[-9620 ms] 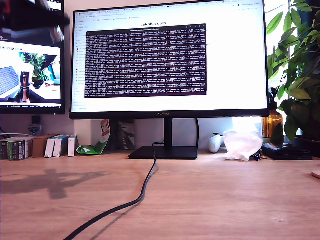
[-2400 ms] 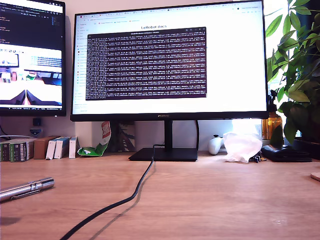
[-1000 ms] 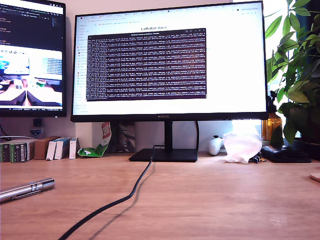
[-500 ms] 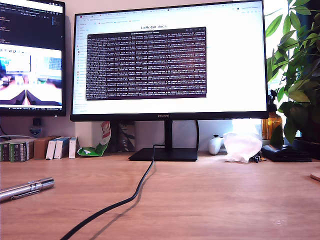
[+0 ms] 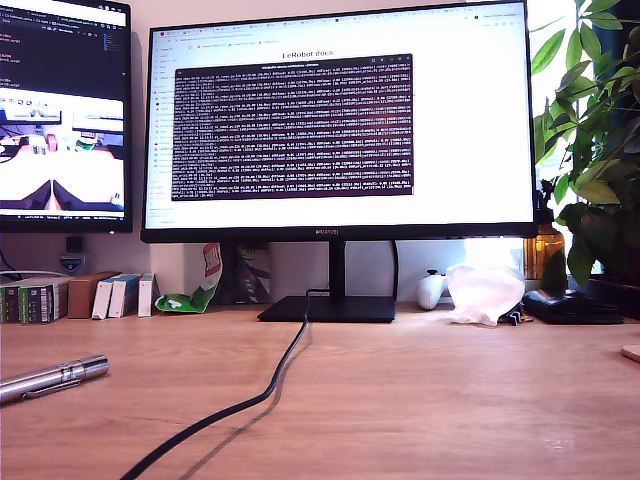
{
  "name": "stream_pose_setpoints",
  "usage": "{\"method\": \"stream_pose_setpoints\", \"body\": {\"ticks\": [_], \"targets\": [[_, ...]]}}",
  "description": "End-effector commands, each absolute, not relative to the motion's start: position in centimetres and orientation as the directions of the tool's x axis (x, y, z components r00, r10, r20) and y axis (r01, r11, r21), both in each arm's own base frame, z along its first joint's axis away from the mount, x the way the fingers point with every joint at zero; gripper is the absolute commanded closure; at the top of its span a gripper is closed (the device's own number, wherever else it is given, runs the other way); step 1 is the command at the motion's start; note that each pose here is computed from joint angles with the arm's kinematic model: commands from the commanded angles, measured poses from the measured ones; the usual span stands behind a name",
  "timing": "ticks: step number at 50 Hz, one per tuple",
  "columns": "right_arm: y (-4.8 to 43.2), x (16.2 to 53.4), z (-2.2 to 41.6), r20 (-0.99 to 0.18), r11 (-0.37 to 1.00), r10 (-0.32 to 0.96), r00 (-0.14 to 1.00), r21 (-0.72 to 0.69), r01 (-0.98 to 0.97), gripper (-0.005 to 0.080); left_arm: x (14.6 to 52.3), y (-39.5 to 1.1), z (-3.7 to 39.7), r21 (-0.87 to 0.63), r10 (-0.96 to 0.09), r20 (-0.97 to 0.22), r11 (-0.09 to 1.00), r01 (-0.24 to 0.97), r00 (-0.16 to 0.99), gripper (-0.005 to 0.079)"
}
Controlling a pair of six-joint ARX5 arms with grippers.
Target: Pick the metallic laser pointer with your right arm, pass it to your left arm, then place it down to the left side of the table
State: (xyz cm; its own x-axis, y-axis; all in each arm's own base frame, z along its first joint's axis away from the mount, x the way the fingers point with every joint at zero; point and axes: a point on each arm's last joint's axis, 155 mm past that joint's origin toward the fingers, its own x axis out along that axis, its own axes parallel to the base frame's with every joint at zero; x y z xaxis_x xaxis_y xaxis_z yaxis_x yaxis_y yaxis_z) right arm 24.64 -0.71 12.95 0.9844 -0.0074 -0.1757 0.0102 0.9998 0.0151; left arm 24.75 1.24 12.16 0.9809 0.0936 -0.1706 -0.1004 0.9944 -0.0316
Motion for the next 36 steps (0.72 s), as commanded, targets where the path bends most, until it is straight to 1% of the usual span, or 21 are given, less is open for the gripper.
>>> {"method": "stream_pose_setpoints", "body": {"ticks": [1,36], "targets": [[-1.21,24.70,12.40,-0.178,0.999,-0.028,0.984,0.016,0.031,0.0752,24.66,2.00,10.51,-0.024,0.124,-0.205,0.991,-0.131,0.971,0.0762],[-1.37,24.69,12.39,-0.179,0.999,-0.034,0.983,0.016,0.038,0.0752,24.64,2.25,10.50,-0.024,0.134,-0.206,0.990,-0.142,0.969,0.0762]]}}
